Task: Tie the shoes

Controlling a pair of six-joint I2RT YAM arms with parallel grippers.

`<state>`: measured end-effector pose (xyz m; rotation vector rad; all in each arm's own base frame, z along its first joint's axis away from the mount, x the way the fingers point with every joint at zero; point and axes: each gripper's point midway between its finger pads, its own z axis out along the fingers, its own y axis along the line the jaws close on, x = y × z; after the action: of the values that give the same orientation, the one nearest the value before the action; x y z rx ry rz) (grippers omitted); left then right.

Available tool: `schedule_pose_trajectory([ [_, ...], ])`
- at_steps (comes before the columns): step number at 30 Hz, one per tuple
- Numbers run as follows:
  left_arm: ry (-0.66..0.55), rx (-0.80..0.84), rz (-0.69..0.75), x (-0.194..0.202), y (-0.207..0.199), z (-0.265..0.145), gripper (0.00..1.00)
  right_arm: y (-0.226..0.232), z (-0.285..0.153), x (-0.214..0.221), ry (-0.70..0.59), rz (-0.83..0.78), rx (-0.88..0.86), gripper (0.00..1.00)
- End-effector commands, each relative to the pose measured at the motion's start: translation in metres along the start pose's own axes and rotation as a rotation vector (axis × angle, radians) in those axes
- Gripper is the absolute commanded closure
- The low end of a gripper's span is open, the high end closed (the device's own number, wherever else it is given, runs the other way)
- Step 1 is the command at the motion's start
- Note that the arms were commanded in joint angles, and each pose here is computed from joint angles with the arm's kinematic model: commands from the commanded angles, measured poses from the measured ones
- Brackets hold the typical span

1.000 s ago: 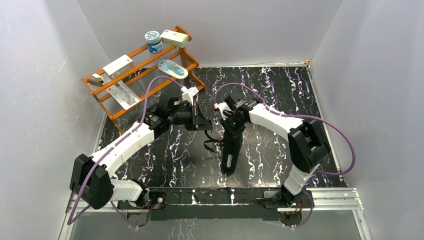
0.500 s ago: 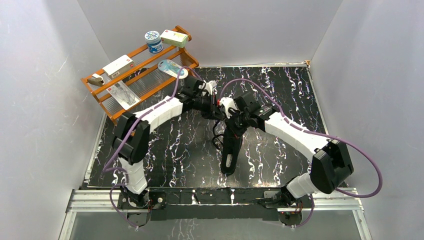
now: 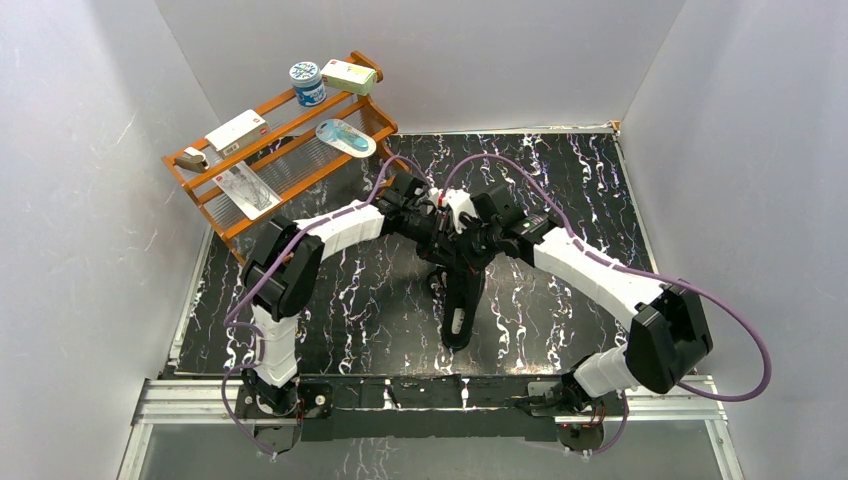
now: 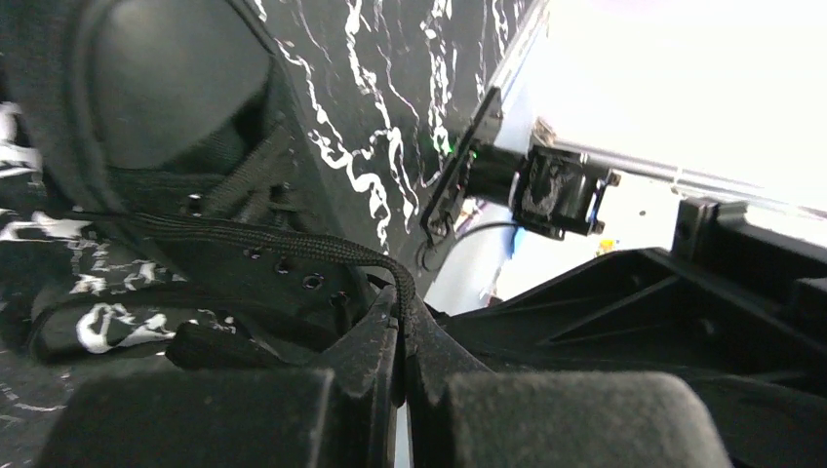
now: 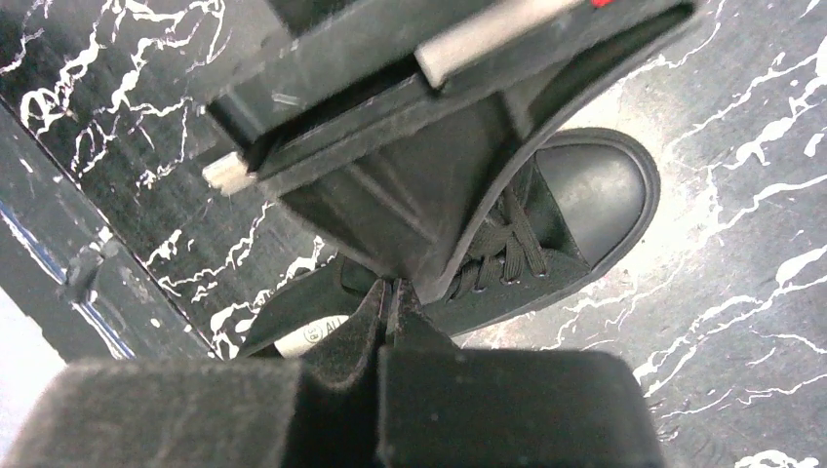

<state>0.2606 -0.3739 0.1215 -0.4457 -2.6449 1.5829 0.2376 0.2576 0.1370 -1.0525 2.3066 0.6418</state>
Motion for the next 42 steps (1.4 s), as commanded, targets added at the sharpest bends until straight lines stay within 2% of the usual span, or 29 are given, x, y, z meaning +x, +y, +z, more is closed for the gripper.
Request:
schedule_pose_trajectory([
  [1, 0.130, 0.134, 0.049, 0.031, -0.020, 0.001, 1.00, -0.006, -0.021, -0.038, -0.136, -0.014, 0.078, 1.00],
  [11, 0.228, 0.265, 0.112, 0.055, -0.023, 0.004, 1.00, -0.019, -0.024, -0.033, -0.107, 0.074, 0.166, 0.99],
  [19, 0.305, 0.366, 0.087, 0.071, -0.022, 0.003, 1.00, -0.015, -0.016, -0.017, -0.066, 0.189, 0.156, 0.89],
  [23, 0.309, 0.373, 0.084, 0.071, -0.023, 0.003, 1.00, -0.008, -0.013, -0.010, -0.016, 0.241, 0.128, 0.77],
  [26, 0.325, 0.389, 0.066, 0.074, -0.020, 0.004, 1.00, -0.006, -0.016, 0.007, 0.115, 0.312, 0.141, 0.74],
  [27, 0.329, 0.395, 0.065, 0.075, -0.020, 0.004, 1.00, -0.008, -0.021, 0.020, 0.205, 0.343, 0.176, 0.70],
  [29, 0.336, 0.404, 0.059, 0.077, -0.018, 0.004, 1.00, -0.015, -0.032, 0.031, 0.266, 0.344, 0.236, 0.61],
  [32, 0.347, 0.410, 0.039, 0.078, -0.016, 0.004, 1.00, -0.032, -0.060, 0.022, 0.182, 0.336, 0.312, 0.48],
  [35, 0.346, 0.407, 0.037, 0.078, -0.015, 0.005, 1.00, -0.033, -0.077, 0.004, 0.045, 0.253, 0.239, 0.40],
  [38, 0.350, 0.403, 0.025, 0.078, -0.013, 0.007, 1.00, -0.023, -0.071, 0.008, 0.011, 0.055, 0.130, 0.36],
  [40, 0.354, 0.405, 0.013, 0.077, -0.012, 0.007, 1.00, -0.028, -0.074, 0.009, 0.019, -0.014, 0.148, 0.36],
  [42, 0.358, 0.413, 0.012, 0.077, -0.013, 0.007, 1.00, -0.009, -0.073, 0.011, 0.001, -0.102, 0.025, 0.37],
])
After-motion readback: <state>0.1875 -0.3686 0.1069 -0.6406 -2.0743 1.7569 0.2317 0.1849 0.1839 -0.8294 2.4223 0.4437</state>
